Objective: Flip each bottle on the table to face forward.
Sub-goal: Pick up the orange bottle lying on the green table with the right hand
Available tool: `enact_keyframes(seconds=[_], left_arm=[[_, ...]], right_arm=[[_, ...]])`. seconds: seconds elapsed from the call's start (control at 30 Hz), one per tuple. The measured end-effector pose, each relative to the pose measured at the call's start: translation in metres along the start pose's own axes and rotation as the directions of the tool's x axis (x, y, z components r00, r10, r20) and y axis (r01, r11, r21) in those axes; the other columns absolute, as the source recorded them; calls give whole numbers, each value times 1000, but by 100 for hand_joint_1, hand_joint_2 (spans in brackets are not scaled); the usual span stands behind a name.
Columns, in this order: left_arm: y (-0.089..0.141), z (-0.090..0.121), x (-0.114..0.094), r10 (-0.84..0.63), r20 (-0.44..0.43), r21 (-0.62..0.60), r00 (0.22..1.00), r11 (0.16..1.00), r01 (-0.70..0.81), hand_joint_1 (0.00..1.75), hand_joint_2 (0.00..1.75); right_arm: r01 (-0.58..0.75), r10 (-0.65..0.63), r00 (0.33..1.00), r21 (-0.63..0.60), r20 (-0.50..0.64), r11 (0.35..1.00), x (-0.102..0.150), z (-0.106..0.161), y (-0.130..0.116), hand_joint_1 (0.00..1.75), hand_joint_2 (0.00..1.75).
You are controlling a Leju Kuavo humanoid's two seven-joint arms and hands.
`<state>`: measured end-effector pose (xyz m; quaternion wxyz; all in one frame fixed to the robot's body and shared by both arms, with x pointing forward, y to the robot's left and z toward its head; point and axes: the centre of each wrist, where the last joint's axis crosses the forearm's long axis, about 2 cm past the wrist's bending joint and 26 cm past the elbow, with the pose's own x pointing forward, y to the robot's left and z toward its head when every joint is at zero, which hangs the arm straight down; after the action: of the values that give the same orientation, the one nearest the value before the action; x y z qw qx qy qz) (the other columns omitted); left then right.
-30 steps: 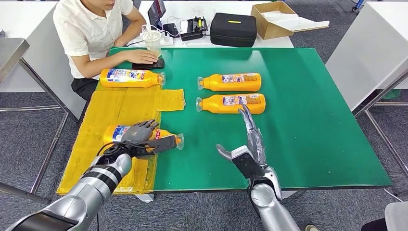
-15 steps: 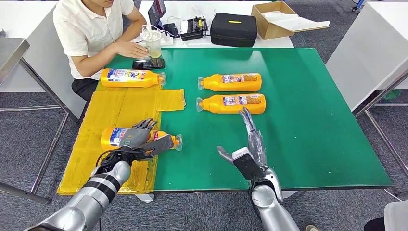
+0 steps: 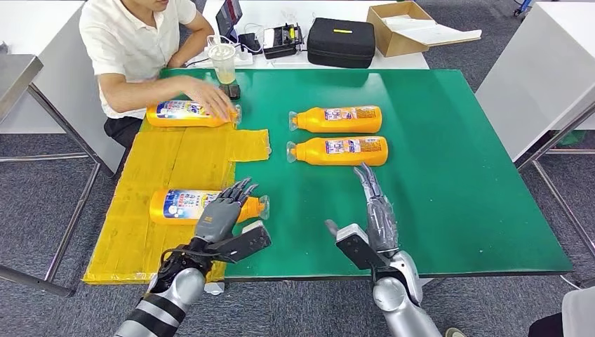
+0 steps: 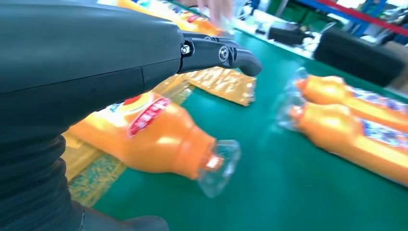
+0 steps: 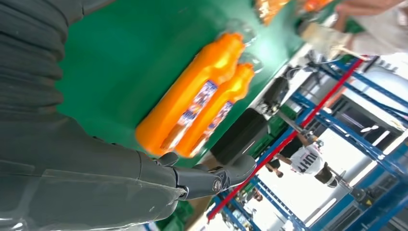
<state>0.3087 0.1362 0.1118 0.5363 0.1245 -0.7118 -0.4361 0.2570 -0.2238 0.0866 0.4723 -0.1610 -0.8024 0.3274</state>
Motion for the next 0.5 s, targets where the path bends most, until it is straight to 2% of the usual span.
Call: enact_keyframes(seconds=[0.2,0.3,0.5], left_arm=[[-4,6,22,-26,92,26,995,999,23,0,175],[-15,15,34,-23,162,-10,987,1000,25,0,175],[-48,38,55,177,263,-126,948,981,-148,0,175]], right_arm=[[-263,272,959,111,-79,958,-25,2,-22,0,175],[-317,342,931,185,-126,930,-42,0,-34,0,175],[-351,429,879,327,-206,877,-75,-3,-57,0,175]])
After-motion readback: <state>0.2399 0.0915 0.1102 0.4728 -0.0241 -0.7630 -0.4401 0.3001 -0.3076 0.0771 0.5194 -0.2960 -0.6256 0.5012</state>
